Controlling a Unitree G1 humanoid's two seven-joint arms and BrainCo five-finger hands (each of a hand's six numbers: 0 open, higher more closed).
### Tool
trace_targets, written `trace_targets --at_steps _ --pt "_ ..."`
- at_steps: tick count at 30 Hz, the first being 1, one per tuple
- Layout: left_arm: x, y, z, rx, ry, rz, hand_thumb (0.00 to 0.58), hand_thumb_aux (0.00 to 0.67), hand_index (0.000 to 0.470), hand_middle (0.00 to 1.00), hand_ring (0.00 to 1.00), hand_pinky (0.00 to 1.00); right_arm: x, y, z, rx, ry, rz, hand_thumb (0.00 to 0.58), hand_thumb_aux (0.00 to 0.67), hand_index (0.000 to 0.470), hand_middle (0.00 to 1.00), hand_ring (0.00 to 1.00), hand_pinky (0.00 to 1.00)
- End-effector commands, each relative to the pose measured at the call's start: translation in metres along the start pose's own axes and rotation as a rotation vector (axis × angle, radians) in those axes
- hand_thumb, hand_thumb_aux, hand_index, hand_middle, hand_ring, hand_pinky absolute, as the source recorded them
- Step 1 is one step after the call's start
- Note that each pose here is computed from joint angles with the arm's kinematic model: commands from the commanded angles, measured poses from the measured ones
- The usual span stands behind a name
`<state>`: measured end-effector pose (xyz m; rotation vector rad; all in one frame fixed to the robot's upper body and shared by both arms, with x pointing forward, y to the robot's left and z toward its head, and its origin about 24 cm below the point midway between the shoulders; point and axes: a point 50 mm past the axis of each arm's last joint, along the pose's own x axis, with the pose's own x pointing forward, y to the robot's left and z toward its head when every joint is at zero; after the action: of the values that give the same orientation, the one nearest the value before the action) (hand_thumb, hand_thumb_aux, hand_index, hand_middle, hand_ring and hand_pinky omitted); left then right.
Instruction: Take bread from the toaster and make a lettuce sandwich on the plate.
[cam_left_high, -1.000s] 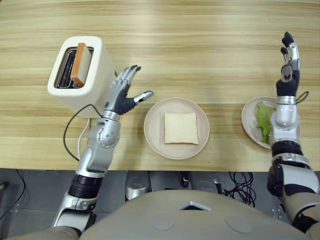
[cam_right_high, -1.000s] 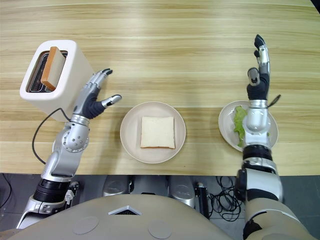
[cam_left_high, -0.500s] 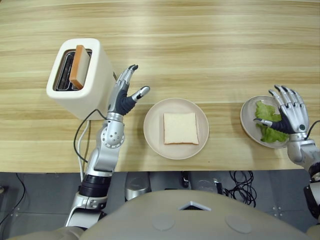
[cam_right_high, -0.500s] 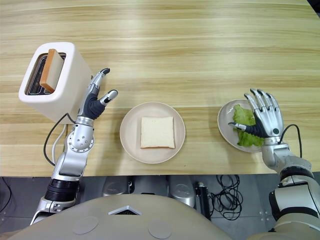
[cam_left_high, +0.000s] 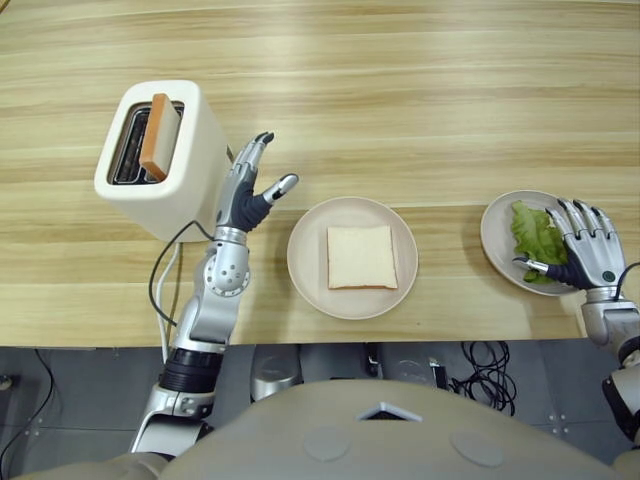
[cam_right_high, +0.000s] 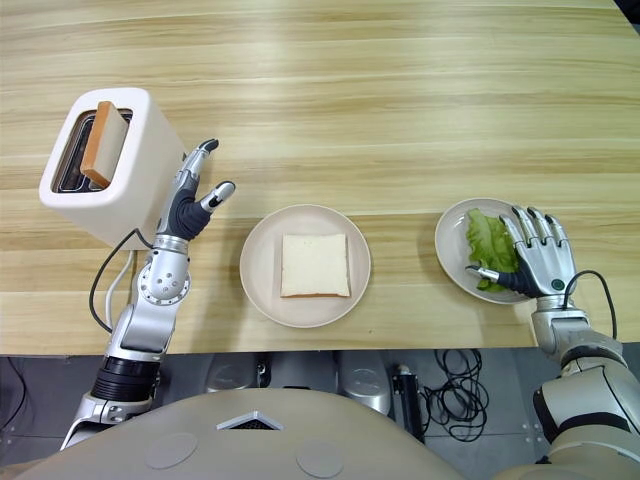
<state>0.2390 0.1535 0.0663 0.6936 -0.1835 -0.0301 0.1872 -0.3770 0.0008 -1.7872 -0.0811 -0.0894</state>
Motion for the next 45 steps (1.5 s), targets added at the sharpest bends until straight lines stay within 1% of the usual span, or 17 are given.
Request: trace_targets --at_steps 1,2,3,4,5,6,19,28,29,30,34,37,40,41,45 --pt "-0.003 -0.006 -0.005 0.002 0.023 -0.02 0.0 0.0 0.0 0.0 0.0 0.0 -0.005 0.002 -0.003 -0.003 0.02 0.039 0.136 0.084 0.058 0.0 0.0 0.0" --pt "-0.003 -0.006 -0.006 0.001 0.023 -0.02 0.0 0.0 0.0 0.0 0.0 0.0 -0.004 0.002 -0.003 -0.001 0.019 0.037 0.136 0.084 0.058 0.0 0.0 0.0" --pt "-0.003 -0.006 -0.006 0.0 0.024 -0.02 0.0 0.0 0.0 0.0 0.0 0.0 -0.004 0.002 -0.003 0.0 0.016 0.035 0.48 0.391 0.269 0.0 0.0 0.0" --pt "-0.003 -0.006 -0.006 -0.001 0.024 -0.02 0.0 0.0 0.0 0.0 0.0 0.0 -0.003 0.002 -0.002 0.001 0.013 0.033 0.548 0.512 0.352 0.0 0.0 0.0" --pt "-0.003 -0.006 -0.006 -0.002 0.024 -0.019 0.0 0.0 0.0 0.0 0.0 0.0 -0.003 0.002 -0.002 0.003 0.011 0.033 0.575 0.607 0.417 0.0 0.0 0.0" --pt "-0.003 -0.006 -0.006 -0.003 0.024 -0.019 0.0 0.0 0.0 0.0 0.0 0.0 -0.003 0.002 -0.001 0.003 0.01 0.035 0.58 0.67 0.46 0.0 0.0 0.0" --pt "-0.002 -0.01 -0.007 -0.011 0.023 -0.029 0.0 0.0 0.0 0.0 0.0 0.0 0.002 0.005 0.008 0.027 -0.02 0.034 0.58 0.67 0.46 0.0 0.0 0.0" --pt "-0.001 -0.013 -0.008 -0.023 0.023 -0.034 0.0 0.0 0.0 0.0 0.0 0.0 0.021 -0.008 0.009 0.082 -0.019 -0.061 0.58 0.67 0.46 0.0 0.0 0.0" --pt "-0.001 -0.013 -0.008 -0.025 0.024 -0.033 0.0 0.0 0.0 0.0 0.0 0.0 0.027 -0.014 0.009 0.099 -0.025 -0.101 0.58 0.67 0.46 0.32 0.32 0.32" --pt "-0.001 -0.013 -0.008 -0.025 0.024 -0.032 0.0 0.0 0.0 0.0 0.0 0.0 0.034 -0.02 0.01 0.12 -0.033 -0.143 0.58 0.67 0.46 1.0 1.0 1.0" --pt "0.0 -0.012 -0.009 -0.027 0.026 -0.025 0.0 0.0 0.0 0.0 0.0 0.0 0.058 -0.043 0.015 0.196 -0.08 -0.288 0.58 0.67 0.46 1.0 1.0 1.0" --pt "0.001 -0.012 -0.009 -0.026 0.024 -0.022 0.0 0.0 0.0 0.0 0.0 0.0 0.08 -0.067 0.03 0.261 -0.187 -0.441 0.58 0.67 0.46 1.0 1.0 1.0" --pt "0.003 -0.012 -0.009 -0.025 0.021 -0.02 0.0 0.0 0.0 0.0 0.0 0.0 0.093 -0.083 0.047 0.31 -0.287 -0.531 0.58 0.67 0.46 1.0 1.0 1.0" --pt "0.004 -0.012 -0.009 -0.025 0.021 -0.019 0.0 0.0 0.0 0.0 0.0 0.0 0.096 -0.087 0.053 0.318 -0.32 -0.548 0.58 0.67 0.46 1.0 1.0 1.0" --pt "0.008 -0.011 -0.01 -0.023 0.017 -0.013 0.0 0.0 0.0 0.0 0.0 0.0 0.11 -0.108 0.097 0.389 -0.52 -0.628 0.58 0.67 0.46 1.0 1.0 1.0"
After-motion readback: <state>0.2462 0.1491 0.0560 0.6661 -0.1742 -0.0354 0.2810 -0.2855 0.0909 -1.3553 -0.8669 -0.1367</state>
